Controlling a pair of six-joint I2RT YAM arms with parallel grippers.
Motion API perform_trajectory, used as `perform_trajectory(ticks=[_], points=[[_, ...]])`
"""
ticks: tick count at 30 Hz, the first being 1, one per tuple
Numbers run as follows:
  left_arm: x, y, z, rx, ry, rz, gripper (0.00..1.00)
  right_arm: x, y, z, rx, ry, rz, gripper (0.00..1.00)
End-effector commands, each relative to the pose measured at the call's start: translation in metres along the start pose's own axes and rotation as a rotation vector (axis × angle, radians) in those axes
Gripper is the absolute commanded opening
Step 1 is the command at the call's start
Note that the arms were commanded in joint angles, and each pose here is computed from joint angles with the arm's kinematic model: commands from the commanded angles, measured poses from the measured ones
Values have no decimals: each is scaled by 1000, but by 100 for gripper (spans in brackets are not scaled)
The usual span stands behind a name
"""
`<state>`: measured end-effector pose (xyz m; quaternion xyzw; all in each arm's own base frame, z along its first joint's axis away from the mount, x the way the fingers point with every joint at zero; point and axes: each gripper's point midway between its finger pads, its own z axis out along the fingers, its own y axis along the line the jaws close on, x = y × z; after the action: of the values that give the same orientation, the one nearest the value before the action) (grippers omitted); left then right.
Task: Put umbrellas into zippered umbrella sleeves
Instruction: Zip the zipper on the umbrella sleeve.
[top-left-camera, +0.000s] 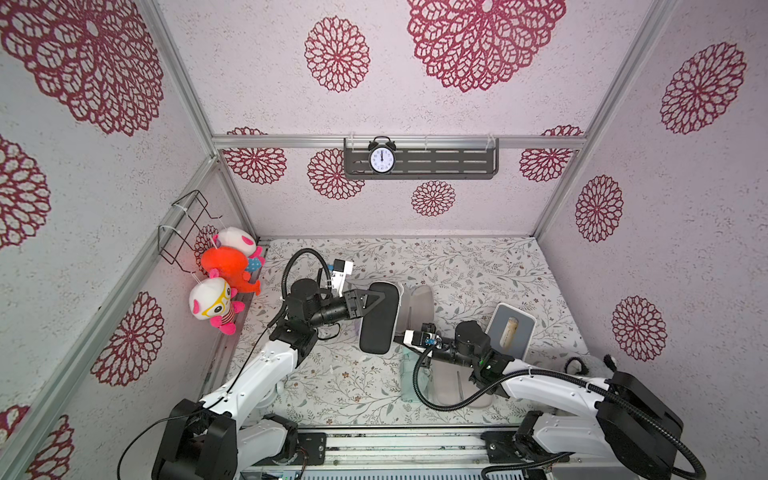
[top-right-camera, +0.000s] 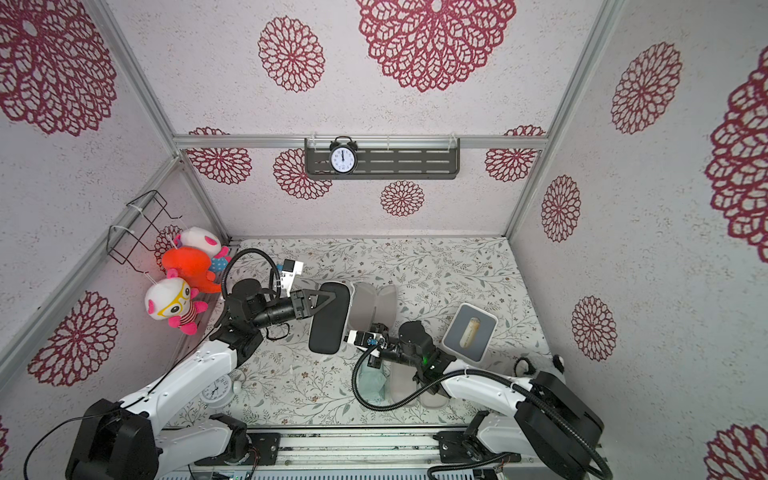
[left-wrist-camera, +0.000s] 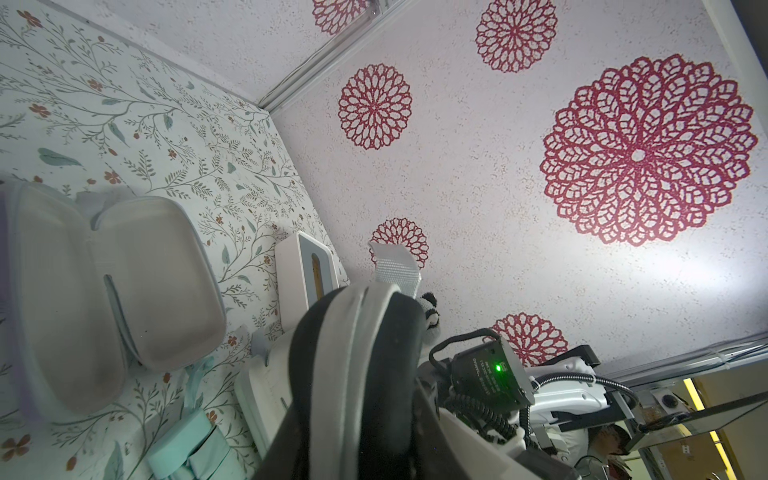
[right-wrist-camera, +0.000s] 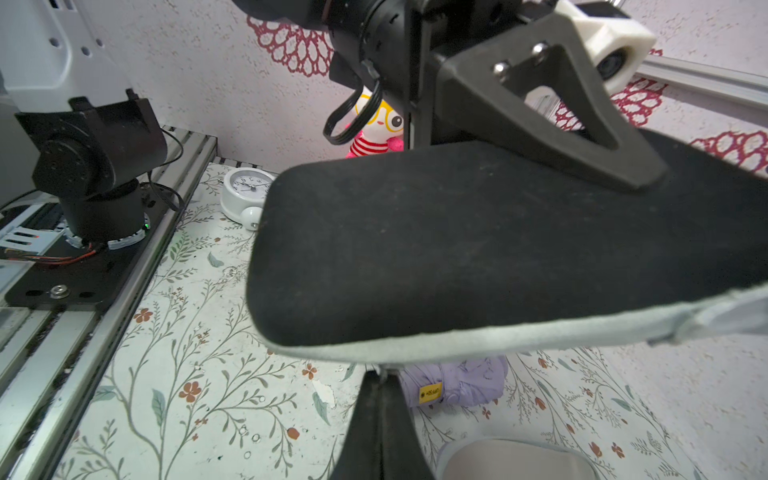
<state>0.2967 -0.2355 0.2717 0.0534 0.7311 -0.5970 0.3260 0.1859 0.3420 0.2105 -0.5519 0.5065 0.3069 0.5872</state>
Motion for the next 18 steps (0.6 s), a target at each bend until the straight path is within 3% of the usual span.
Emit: perform_trajectory(ticks=[1,18], points=[[-34,-19,-6,24,-114,84,0,-4,21,-2,-64,-13,16,0],[-42,4,-11,-107,-190,84,0,-6,41,10,-52,17,114,0]])
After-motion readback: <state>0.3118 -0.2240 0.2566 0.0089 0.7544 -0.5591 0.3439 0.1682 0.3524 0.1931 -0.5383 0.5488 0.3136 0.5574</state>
